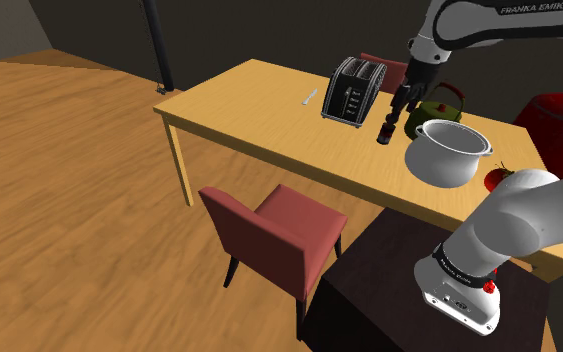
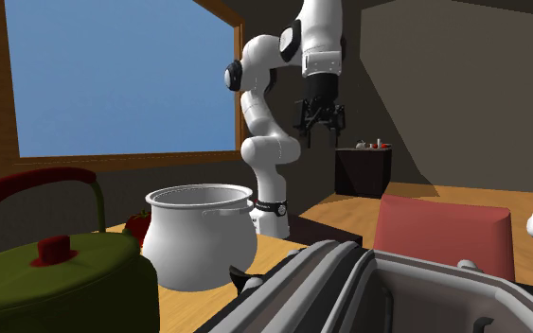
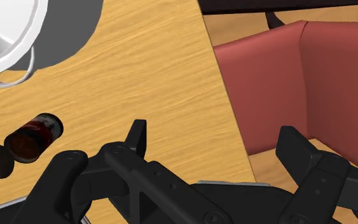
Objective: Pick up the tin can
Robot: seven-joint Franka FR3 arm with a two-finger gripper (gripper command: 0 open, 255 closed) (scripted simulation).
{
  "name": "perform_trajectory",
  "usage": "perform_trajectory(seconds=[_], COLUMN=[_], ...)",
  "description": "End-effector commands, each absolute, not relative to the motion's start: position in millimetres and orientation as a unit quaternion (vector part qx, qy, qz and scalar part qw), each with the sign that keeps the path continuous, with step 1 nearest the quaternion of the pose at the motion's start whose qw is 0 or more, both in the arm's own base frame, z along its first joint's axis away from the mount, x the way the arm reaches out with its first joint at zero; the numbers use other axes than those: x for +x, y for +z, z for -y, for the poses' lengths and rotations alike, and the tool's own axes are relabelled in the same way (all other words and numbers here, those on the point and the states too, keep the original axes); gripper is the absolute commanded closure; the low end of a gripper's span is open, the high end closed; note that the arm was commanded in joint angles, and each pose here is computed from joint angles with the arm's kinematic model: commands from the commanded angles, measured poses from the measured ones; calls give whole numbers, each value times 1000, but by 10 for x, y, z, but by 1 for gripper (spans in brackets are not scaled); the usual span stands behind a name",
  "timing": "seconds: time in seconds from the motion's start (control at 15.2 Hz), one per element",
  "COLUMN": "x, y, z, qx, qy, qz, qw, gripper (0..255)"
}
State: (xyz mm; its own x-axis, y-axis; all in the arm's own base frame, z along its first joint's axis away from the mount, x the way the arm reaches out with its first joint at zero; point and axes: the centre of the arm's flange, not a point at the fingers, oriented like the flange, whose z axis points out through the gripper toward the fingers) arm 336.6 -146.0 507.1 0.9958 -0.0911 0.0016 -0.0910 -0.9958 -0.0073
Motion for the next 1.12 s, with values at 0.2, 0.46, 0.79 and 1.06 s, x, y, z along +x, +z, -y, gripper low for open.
perform_trajectory(seconds=[0.2, 0.46, 0.79, 1.06], x=[3542, 3670, 3818, 3926], y=[4698, 4427, 4100, 3846], z=[1964, 2367, 2882, 3303], qx=[-998, -996, -994, -991], qy=[-14, -24, -37, -47], qz=[-67, -84, -105, -122], qw=[-5, -11, -19, -26], gripper=[0, 0, 0, 0])
